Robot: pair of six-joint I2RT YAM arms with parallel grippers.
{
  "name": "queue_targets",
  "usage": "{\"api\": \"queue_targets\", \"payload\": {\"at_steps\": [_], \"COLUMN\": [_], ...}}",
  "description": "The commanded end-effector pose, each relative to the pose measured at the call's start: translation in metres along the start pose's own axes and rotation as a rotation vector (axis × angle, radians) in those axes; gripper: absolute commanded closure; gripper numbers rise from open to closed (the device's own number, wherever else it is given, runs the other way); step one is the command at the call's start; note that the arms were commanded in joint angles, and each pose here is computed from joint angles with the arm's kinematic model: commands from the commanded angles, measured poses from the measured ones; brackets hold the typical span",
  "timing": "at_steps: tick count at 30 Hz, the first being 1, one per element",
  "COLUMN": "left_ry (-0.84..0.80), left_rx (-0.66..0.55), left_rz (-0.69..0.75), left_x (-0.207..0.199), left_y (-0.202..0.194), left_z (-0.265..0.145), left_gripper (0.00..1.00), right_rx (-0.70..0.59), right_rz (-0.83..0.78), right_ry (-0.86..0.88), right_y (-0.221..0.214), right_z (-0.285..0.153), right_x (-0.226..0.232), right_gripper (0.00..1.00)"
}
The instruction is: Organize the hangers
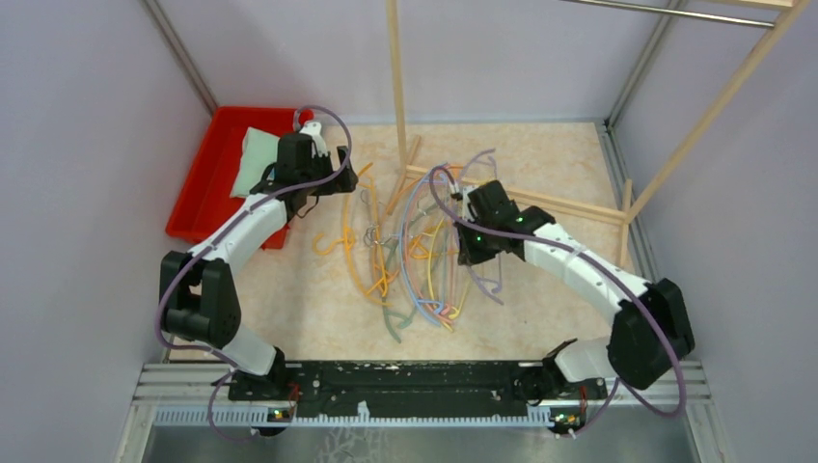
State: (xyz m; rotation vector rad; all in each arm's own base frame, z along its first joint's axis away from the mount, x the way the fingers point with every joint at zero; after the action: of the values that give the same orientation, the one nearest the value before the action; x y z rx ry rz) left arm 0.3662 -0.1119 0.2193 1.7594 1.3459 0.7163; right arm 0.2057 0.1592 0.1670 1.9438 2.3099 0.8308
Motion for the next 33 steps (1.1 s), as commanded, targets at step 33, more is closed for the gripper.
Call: {"api": "queue_targets", "payload": {"at_steps": [33], "left_ry": [0.111], "left_rx": [-0.013], "left_rz": [0.067], "left_x": [0.013], "left_y": [-0.005], "left_z": [-0.017], "left_gripper": [0.00], "right_rx": [-1.243], "right_rz": [0.187], "right_ry": [0.341], "right_y": [0.270], "right_z": [-0.229], "right_x": [0.057], "right_gripper": [1.00]}}
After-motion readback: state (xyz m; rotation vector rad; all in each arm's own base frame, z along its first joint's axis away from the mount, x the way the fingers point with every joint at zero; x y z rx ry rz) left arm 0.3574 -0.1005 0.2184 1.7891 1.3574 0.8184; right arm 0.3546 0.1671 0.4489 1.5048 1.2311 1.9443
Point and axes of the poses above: each gripper's point midway between its finger pads, its own z axis out along the fingers, its own x axis along the line the jaws close on, y = z × x, the point moved 9 cm from there along -z, back along the fingers, and after that the axes turned 14 degrees about z, right-handed, at the moved point
